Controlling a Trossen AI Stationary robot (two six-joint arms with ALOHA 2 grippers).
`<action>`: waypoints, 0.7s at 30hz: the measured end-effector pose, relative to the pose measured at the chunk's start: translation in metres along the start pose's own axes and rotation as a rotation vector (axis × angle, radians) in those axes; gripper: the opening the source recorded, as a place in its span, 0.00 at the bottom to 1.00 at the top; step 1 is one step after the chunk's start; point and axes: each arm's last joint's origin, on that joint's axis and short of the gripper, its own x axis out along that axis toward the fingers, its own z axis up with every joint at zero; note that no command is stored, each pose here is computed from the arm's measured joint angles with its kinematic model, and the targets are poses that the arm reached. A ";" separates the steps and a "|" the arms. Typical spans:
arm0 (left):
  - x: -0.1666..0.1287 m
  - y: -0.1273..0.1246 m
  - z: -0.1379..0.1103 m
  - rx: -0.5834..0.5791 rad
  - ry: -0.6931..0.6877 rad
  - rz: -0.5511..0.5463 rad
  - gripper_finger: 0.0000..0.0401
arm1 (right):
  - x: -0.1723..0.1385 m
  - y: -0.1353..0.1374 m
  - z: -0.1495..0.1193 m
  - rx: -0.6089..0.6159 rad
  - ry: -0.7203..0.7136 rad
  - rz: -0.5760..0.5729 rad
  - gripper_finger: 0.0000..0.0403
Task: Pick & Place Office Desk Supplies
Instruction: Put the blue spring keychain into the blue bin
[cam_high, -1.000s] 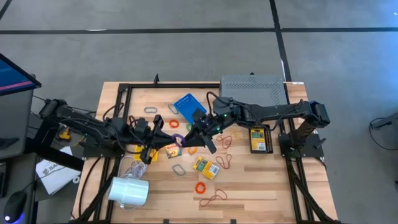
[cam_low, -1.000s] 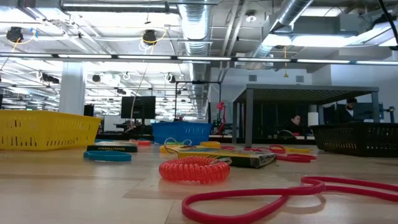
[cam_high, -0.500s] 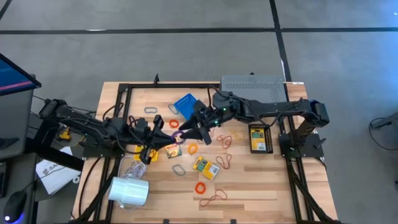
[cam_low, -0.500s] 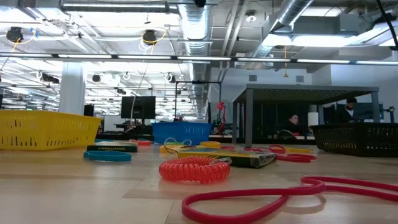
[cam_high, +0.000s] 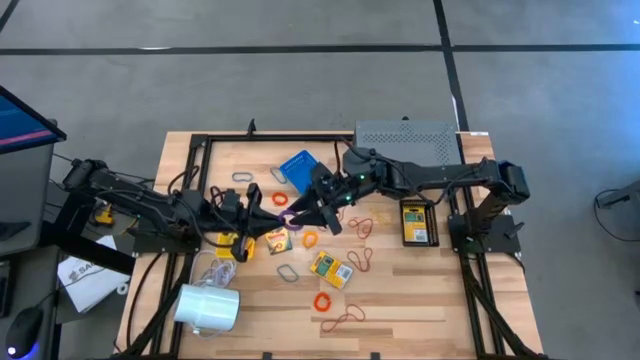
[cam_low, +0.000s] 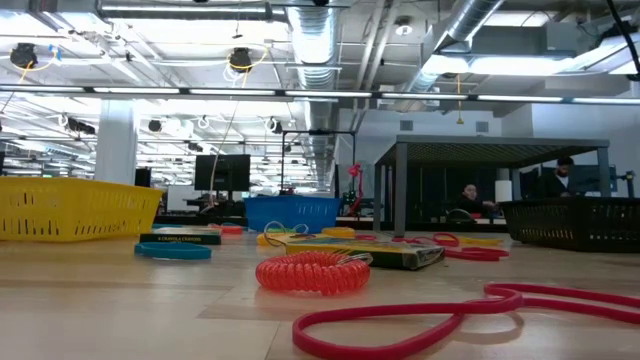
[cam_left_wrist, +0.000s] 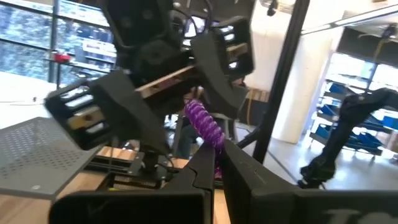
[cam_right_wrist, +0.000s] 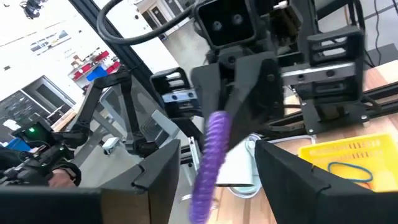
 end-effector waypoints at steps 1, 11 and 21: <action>0.000 0.000 0.000 0.000 -0.001 0.011 0.01 | 0.001 0.001 -0.001 0.004 0.002 0.003 0.50; -0.014 0.004 0.012 0.004 -0.013 0.027 0.01 | -0.003 -0.008 0.002 0.028 0.019 -0.011 0.50; -0.038 0.011 0.023 0.001 0.026 0.113 0.01 | -0.017 -0.032 0.016 0.043 -0.005 -0.053 0.49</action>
